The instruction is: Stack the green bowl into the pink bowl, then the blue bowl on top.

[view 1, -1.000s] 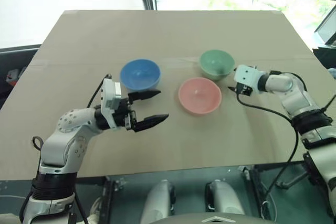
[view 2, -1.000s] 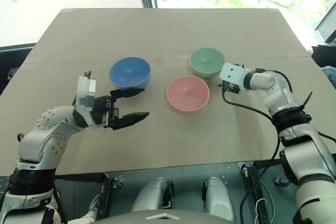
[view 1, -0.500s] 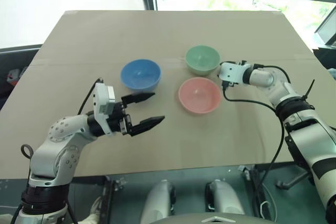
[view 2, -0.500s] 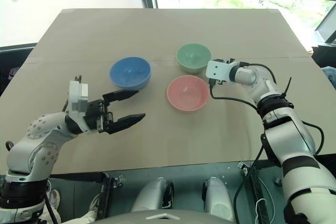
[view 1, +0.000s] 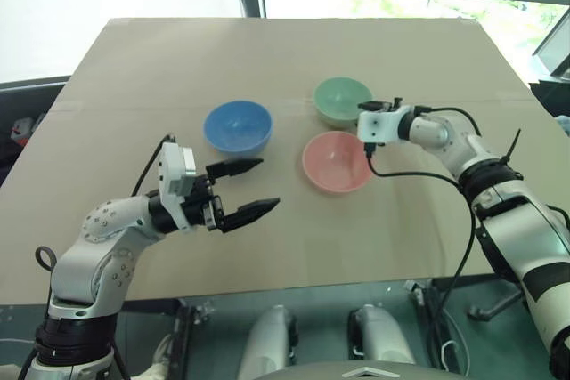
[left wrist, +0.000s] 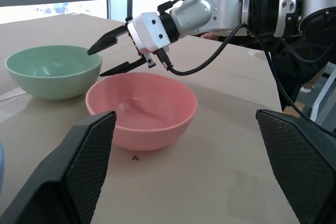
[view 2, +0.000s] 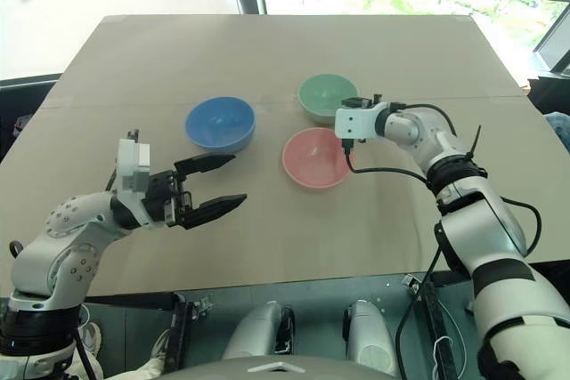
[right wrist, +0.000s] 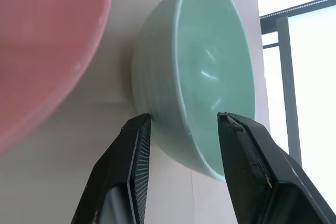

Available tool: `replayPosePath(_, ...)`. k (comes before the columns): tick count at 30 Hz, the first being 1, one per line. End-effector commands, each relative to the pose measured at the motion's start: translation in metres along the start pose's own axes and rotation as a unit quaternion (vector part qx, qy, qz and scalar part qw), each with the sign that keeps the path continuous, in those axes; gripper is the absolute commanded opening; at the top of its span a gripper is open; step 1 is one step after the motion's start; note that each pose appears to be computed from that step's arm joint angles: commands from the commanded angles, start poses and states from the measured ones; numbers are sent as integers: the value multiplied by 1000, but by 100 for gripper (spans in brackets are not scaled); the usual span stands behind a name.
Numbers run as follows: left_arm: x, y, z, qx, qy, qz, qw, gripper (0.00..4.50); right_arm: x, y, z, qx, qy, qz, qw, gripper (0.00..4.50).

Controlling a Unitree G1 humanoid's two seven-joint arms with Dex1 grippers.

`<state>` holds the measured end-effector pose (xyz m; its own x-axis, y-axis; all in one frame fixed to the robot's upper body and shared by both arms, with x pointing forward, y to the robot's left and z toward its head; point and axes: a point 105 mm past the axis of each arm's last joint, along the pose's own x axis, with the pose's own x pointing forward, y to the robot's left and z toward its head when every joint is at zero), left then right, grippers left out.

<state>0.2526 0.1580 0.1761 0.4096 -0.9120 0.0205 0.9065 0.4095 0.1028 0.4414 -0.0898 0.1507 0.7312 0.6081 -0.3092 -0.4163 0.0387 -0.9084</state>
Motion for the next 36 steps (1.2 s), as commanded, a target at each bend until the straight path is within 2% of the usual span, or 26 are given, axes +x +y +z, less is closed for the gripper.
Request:
replayPosePath(1, 1, -5, 12, 35, -8, -2, 999, 450, 3, -11, 7, -15, -7, -8, 1000, 130)
replayPosePath(4, 0, -5, 12, 35, -8, 3, 999, 450, 4, -12, 9, -23, -9, -5, 1000, 13)
replayPosePath(5, 0, -5, 12, 36, -8, 4, 999, 450, 4, -13, 9, -27, -11, -4, 1000, 5)
replayPosePath(10, 0, -7, 11, 34, -10, 9, 999, 450, -11, -29, 16, -12, -51, -10, 999, 5)
replayPosePath(15, 2, -10, 8, 28, -13, 12, 999, 450, -57, -44, 47, 70, -154, 24, 985, 5)
replayPosePath(19, 5, -7, 6, 21, -20, 16, 999, 450, -111, -27, 81, 127, -201, 101, 966, 5)
replayPosePath(23, 10, -1, 5, 10, -30, 24, 999, 450, -127, 2, 91, 165, -178, 170, 955, 5)
replayPosePath(26, 14, 6, 7, 10, -32, 34, 999, 450, -122, 19, 84, 172, -144, 184, 957, 87)
replayPosePath(27, 14, 9, 8, 13, -33, 38, 999, 450, -121, 21, 83, 177, -141, 186, 956, 152)
replayPosePath(28, 15, 13, 10, 14, -35, 48, 998, 450, -120, 21, 84, 181, -141, 182, 956, 181)
replayPosePath(30, 15, 20, 15, 13, -41, 64, 997, 450, -119, 16, 85, 193, -145, 162, 957, 272)
replayPosePath(32, 17, 30, 21, 26, -39, 95, 994, 450, -121, 3, 83, 211, -145, 115, 960, 344)
replayPosePath(34, 19, 45, 25, 58, -19, 157, 986, 450, -127, -10, 82, 240, -153, 72, 956, 344)
replayPosePath(36, 21, 62, 23, 97, 44, 236, 966, 450, -132, -16, 82, 269, -163, 41, 949, 344)
